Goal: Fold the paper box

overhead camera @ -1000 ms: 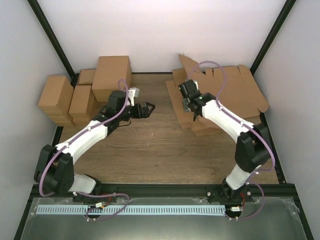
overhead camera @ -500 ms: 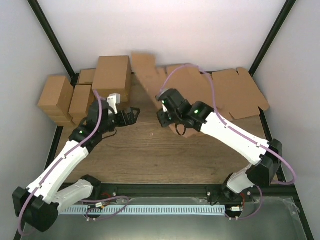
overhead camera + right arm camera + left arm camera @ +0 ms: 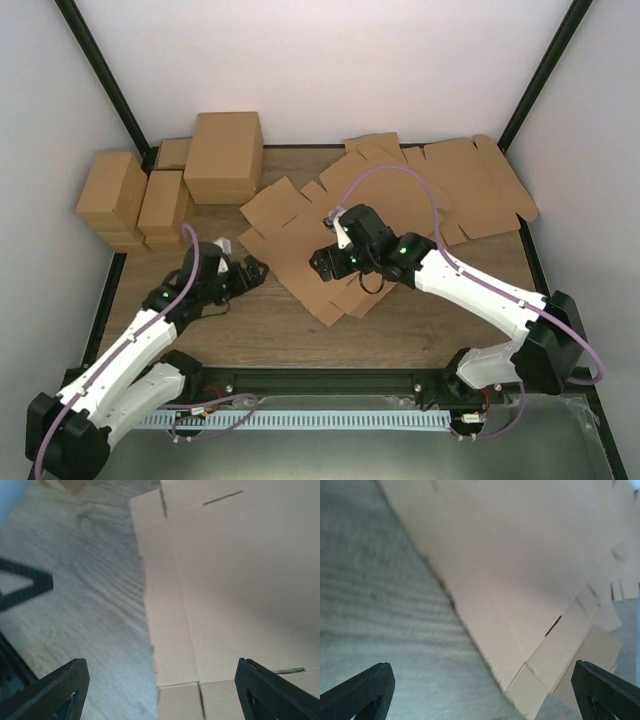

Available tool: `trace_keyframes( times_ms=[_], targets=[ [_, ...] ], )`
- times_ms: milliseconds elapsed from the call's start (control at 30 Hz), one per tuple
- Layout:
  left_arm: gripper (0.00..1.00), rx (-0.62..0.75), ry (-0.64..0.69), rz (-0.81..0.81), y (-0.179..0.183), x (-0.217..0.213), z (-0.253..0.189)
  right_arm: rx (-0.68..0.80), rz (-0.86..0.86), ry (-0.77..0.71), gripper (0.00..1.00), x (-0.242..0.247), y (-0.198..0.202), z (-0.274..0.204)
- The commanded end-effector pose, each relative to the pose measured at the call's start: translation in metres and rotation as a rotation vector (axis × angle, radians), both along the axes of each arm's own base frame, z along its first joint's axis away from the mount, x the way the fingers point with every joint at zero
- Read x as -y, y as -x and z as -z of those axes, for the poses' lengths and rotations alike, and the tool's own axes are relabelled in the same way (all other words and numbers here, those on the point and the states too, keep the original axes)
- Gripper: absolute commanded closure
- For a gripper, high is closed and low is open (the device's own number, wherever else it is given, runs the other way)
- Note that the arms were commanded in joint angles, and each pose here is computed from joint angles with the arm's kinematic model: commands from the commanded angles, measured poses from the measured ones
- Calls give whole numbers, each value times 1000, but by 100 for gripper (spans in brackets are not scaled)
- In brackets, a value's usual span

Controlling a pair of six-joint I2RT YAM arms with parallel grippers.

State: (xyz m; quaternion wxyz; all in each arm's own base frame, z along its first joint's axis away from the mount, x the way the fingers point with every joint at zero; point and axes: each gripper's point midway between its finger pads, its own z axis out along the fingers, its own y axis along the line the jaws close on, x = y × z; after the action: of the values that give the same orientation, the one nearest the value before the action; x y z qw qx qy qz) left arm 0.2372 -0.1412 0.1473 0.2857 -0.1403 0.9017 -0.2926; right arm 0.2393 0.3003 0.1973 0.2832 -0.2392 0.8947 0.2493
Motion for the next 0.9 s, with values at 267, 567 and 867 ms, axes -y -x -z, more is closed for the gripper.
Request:
trace_keyframes(
  times_ms=[267, 567, 867],
  targets=[
    [0, -107, 264, 56, 15, 34, 36, -97, 211, -114, 15, 60, -25, 31],
    [0, -71, 242, 57, 8, 34, 40, -226, 451, -74, 14, 101, -2, 45],
    [0, -41, 244, 62, 5, 34, 33, -374, 540, -143, 15, 106, 22, 55]
  ],
)
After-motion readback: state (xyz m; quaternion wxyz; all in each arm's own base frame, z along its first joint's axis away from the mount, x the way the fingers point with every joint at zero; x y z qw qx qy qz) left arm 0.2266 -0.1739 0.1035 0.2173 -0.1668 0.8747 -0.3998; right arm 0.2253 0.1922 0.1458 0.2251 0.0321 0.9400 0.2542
